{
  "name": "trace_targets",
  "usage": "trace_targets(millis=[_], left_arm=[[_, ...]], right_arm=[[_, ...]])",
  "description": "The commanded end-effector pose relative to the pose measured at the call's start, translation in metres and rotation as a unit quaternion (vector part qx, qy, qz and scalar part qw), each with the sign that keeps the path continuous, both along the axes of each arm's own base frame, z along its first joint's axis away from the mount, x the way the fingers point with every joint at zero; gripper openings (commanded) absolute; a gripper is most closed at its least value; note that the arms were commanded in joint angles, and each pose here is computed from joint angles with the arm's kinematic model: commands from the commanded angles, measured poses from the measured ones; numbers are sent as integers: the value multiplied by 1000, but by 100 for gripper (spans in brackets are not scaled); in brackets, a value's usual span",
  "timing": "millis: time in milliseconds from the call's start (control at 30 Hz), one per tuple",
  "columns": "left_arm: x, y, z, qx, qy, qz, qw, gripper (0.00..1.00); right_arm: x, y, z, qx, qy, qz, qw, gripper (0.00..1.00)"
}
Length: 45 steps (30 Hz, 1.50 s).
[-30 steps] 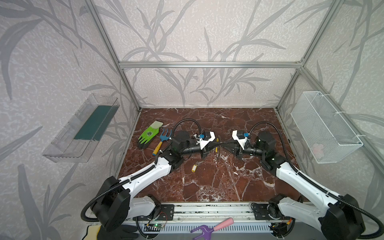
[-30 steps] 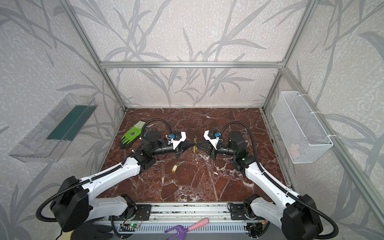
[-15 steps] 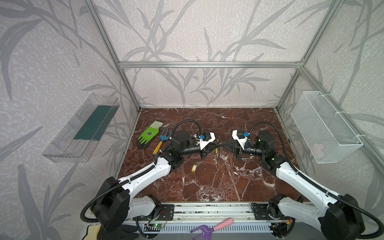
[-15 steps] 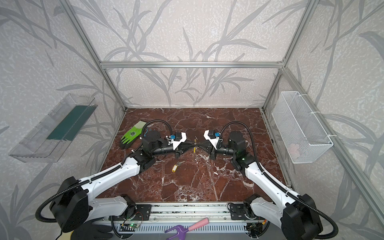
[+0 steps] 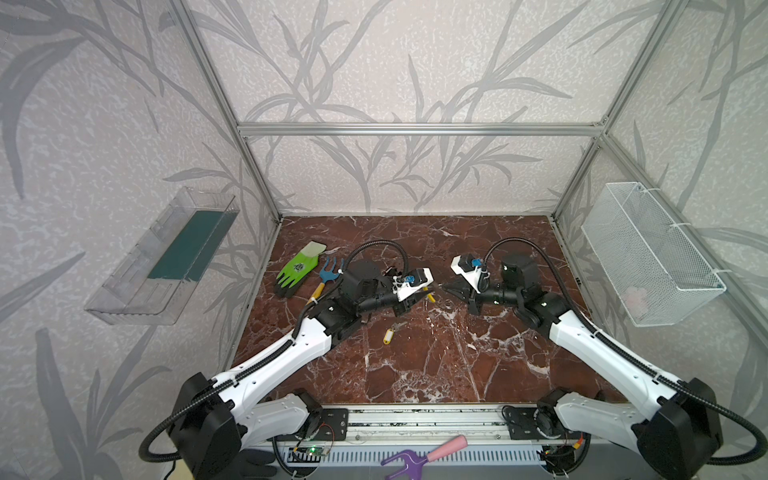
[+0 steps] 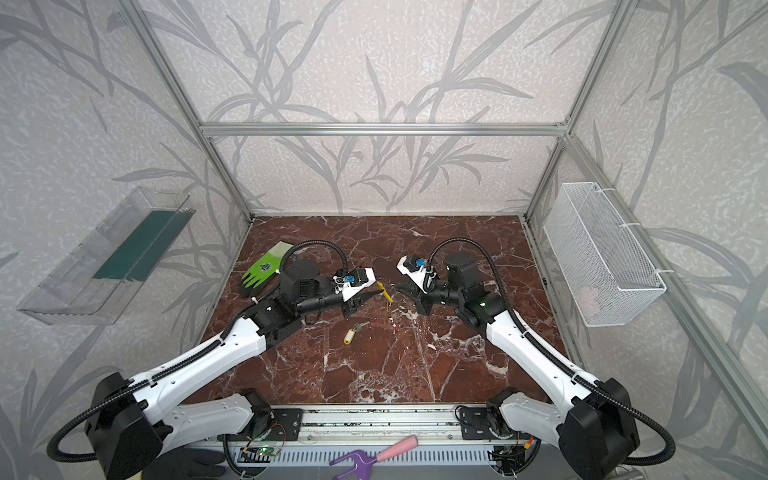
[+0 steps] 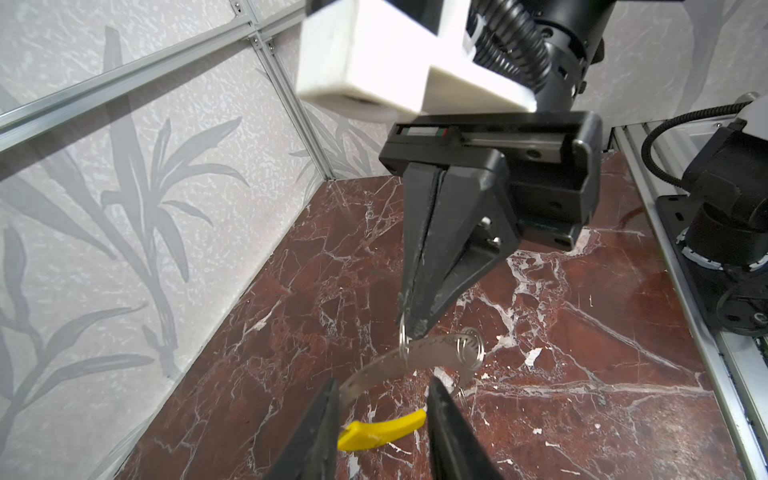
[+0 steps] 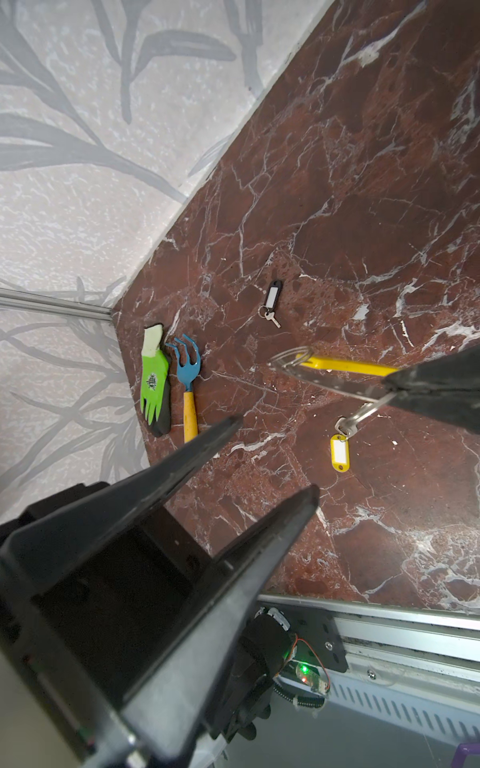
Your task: Put the keys on the keyring
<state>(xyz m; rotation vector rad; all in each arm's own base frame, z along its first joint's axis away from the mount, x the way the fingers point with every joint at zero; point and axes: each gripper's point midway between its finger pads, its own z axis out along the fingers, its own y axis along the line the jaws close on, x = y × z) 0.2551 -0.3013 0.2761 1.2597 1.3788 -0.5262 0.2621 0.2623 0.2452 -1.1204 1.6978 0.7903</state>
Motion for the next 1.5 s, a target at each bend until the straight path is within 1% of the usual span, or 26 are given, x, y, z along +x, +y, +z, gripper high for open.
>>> trace_targets(millis=[0, 300, 567, 867, 933, 967, 1000, 1100, 1167, 1267, 1333, 1467], left_arm=[[3, -4, -1, 28, -14, 0, 1000, 37], [7, -15, -10, 42, 4, -7, 999, 37], [13, -19, -16, 50, 10, -2, 999, 28], [14, -22, -14, 43, 14, -4, 999, 8], [13, -22, -15, 41, 16, -6, 999, 0], [13, -22, -14, 39, 16, -6, 999, 0], [13, -23, -13, 36, 18, -8, 999, 0], [12, -22, -8, 19, 21, -10, 1000, 0], [10, -21, -3, 1, 27, -19, 999, 0], [4, -20, 5, -31, 30, -37, 998, 0], [1, -20, 10, -52, 36, -47, 997, 0], [-4, -21, 16, -83, 43, -69, 993, 0]], right_arm=[[1, 1, 4, -19, -9, -2, 1000, 0], [-2, 7, 9, -21, -13, 4, 1000, 0], [-4, 12, 10, -21, -15, 13, 1000, 0], [-5, 15, 9, -24, -18, 20, 999, 0], [-7, 15, 10, -22, -24, 24, 999, 0], [-6, 15, 10, -21, -28, 23, 999, 0], [-5, 14, 9, -21, -32, 19, 999, 0], [-2, 9, 6, -20, -52, 7, 998, 16], [2, 3, 8, -6, -57, -6, 998, 22], [1, -2, 12, 22, -62, -9, 998, 23], [-2, -3, 15, 40, -64, -2, 997, 20], [-10, -1, 15, 56, -56, 18, 997, 17]])
